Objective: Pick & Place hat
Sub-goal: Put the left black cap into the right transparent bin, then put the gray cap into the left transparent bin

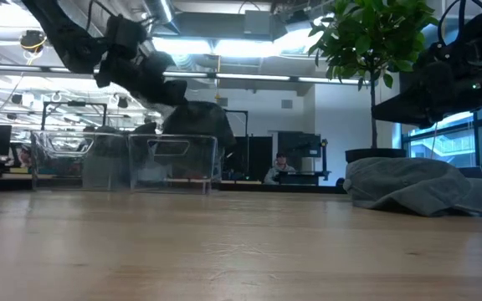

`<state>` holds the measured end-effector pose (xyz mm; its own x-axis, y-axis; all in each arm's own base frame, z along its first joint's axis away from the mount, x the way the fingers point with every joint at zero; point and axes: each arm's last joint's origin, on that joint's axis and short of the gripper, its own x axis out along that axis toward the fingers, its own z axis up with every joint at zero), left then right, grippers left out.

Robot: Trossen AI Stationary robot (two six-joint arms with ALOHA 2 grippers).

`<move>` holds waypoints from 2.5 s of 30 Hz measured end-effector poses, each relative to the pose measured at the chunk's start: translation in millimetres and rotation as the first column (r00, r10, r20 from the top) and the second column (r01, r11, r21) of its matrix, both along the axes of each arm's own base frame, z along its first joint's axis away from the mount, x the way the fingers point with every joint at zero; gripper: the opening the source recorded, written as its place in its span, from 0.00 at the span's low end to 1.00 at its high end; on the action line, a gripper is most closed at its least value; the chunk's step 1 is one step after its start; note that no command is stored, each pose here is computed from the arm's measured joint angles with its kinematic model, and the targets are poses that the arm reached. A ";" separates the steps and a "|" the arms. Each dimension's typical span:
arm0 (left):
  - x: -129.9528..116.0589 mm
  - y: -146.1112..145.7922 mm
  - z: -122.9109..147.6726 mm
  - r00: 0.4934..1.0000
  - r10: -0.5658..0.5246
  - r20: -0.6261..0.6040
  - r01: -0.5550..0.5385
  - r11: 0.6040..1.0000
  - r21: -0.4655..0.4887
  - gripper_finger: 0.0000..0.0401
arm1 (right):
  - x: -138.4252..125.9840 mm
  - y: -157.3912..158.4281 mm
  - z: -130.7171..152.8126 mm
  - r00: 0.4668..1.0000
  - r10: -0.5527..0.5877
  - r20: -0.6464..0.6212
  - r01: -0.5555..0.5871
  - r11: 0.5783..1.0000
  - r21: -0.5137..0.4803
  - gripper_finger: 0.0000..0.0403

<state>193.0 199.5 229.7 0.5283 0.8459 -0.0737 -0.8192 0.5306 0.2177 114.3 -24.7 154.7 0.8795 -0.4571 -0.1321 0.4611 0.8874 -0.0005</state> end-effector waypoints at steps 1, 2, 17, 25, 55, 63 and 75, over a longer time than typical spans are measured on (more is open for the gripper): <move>-1.0 -0.6 1.9 1.000 0.001 0.003 -0.001 1.000 0.004 0.41 | 0.0 0.0 0.0 1.000 0.000 0.000 0.000 1.000 0.000 0.48; -2.0 -0.9 3.0 1.000 0.003 0.005 -0.003 1.000 0.001 0.41 | 0.0 0.0 0.0 1.000 0.000 0.000 0.000 1.000 0.000 0.48; 6.5 -31.8 12.8 0.952 -0.296 0.079 0.304 0.945 -0.121 0.41 | 0.3 0.6 0.0 1.000 0.017 0.012 -0.018 1.000 0.026 0.48; -8.4 -77.5 24.7 0.843 -0.531 0.083 0.529 0.791 -0.309 0.41 | 2.7 4.9 6.6 0.982 0.171 0.078 -0.177 0.981 0.076 0.48; -7.5 -107.9 37.5 0.742 -0.656 0.137 0.664 0.690 -0.288 0.40 | 152.6 27.2 71.0 0.443 0.369 -0.817 -0.284 0.922 0.263 0.48; -7.4 -107.9 37.5 0.741 -0.658 0.133 0.664 0.691 -0.285 0.40 | 167.3 24.9 35.1 0.244 0.267 -0.932 -0.334 0.926 0.178 0.48; -7.5 -107.9 37.5 0.742 -0.658 0.132 0.664 0.691 -0.285 0.40 | 178.5 23.9 -9.8 0.080 0.226 -0.971 -0.312 0.931 0.191 0.48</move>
<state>185.6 91.6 267.2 0.9462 0.2154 -0.2415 -0.2343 0.9708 -0.0522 292.8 -0.7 144.9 0.0879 -0.2650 -0.9602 -0.2405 0.9298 -0.2786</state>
